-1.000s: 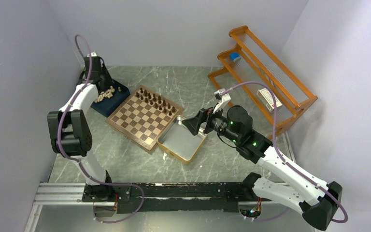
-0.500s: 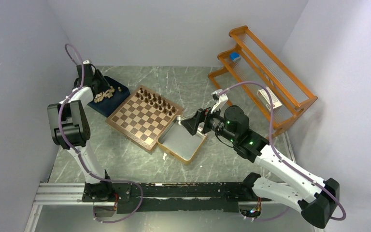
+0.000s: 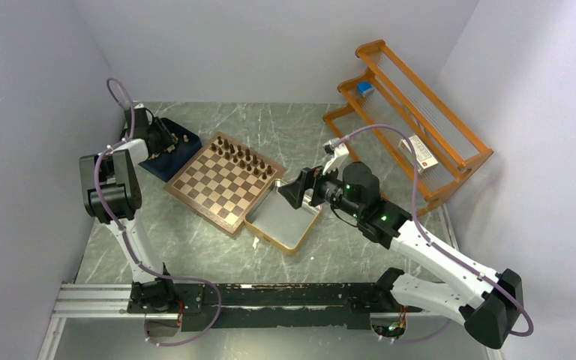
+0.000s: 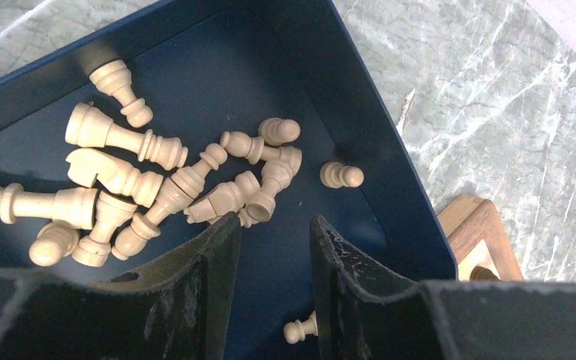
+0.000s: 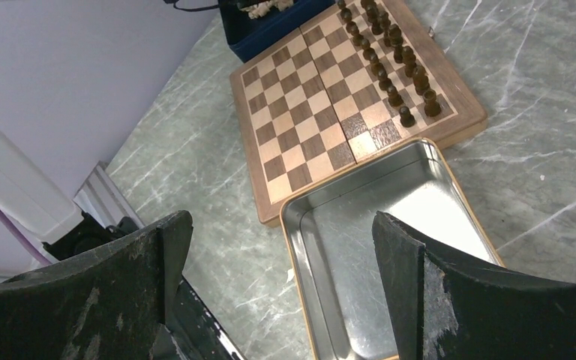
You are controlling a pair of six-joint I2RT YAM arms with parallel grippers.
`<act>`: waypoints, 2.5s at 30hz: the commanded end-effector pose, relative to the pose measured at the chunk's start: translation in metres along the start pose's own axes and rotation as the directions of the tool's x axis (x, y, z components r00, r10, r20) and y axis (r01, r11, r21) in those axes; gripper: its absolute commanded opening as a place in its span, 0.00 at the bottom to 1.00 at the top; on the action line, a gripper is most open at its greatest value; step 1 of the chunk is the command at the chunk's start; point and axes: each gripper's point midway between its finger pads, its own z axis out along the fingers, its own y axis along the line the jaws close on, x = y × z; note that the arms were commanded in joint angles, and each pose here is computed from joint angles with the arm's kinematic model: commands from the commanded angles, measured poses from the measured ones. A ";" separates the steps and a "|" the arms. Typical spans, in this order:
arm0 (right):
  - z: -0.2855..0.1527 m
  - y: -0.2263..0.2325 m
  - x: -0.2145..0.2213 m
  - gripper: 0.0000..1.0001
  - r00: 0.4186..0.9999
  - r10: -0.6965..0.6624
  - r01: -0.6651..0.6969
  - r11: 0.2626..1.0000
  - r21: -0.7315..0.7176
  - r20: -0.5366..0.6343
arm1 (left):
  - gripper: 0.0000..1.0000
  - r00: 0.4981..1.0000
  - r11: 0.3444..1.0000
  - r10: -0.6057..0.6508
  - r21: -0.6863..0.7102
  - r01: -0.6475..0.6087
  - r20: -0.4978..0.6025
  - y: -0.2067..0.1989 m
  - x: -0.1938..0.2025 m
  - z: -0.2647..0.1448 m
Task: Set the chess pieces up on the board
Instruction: Pick up the chess piece from the storage box, then place the chess piece on the chessboard.
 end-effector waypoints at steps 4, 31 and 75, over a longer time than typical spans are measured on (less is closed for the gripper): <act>0.000 0.005 -0.023 0.95 0.998 -0.009 0.009 1.000 -0.002 0.061 | 0.43 0.999 0.999 -0.009 0.040 0.008 0.033 -0.005 -0.009 0.005; 0.005 0.000 -0.017 0.94 0.999 -0.001 0.001 1.000 0.022 0.039 | 0.30 0.999 1.000 -0.001 0.022 0.000 0.039 0.001 -0.014 0.020; -0.008 -0.012 0.002 0.94 0.999 -0.020 0.022 0.997 0.068 -0.037 | 0.13 0.870 0.899 0.413 -0.035 -0.437 -0.269 -0.079 0.026 -0.145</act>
